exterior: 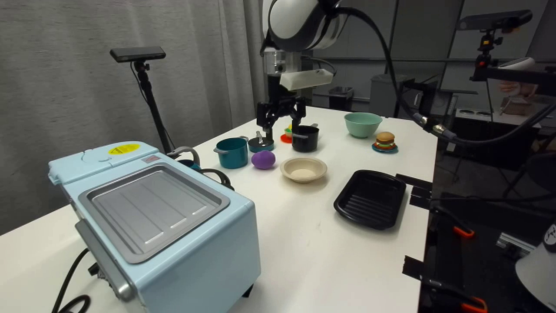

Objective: Pick up the purple plush toy and put it on the plate

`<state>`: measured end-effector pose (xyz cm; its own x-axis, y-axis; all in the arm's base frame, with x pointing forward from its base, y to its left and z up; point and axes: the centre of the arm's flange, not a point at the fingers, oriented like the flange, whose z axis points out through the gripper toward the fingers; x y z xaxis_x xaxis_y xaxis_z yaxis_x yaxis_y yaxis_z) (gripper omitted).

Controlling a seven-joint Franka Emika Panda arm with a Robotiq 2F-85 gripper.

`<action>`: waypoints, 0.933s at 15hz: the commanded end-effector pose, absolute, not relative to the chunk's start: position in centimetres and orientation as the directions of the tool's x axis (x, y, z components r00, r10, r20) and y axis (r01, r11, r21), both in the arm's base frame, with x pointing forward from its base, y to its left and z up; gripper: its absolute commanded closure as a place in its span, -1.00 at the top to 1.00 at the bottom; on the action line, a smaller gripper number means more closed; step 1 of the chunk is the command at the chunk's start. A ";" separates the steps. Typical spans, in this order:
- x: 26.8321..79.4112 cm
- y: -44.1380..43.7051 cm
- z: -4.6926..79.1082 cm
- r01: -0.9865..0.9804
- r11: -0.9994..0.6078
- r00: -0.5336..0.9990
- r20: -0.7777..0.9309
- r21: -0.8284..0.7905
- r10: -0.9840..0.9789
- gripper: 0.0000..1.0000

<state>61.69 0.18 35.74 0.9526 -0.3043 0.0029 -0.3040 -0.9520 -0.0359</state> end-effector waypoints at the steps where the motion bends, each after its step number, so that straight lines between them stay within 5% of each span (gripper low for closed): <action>1: 67.8 -0.7 33.2 -0.361 -0.932 0.932 0.016 -0.012 -0.361 1.00; 14: 76.3 -4.9 24.2 -0.505 -0.862 0.860 0.098 0.035 -0.500 1.00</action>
<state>72.76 -5.40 25.38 0.8735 -0.4844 0.0475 -0.4858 -0.8738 0.0228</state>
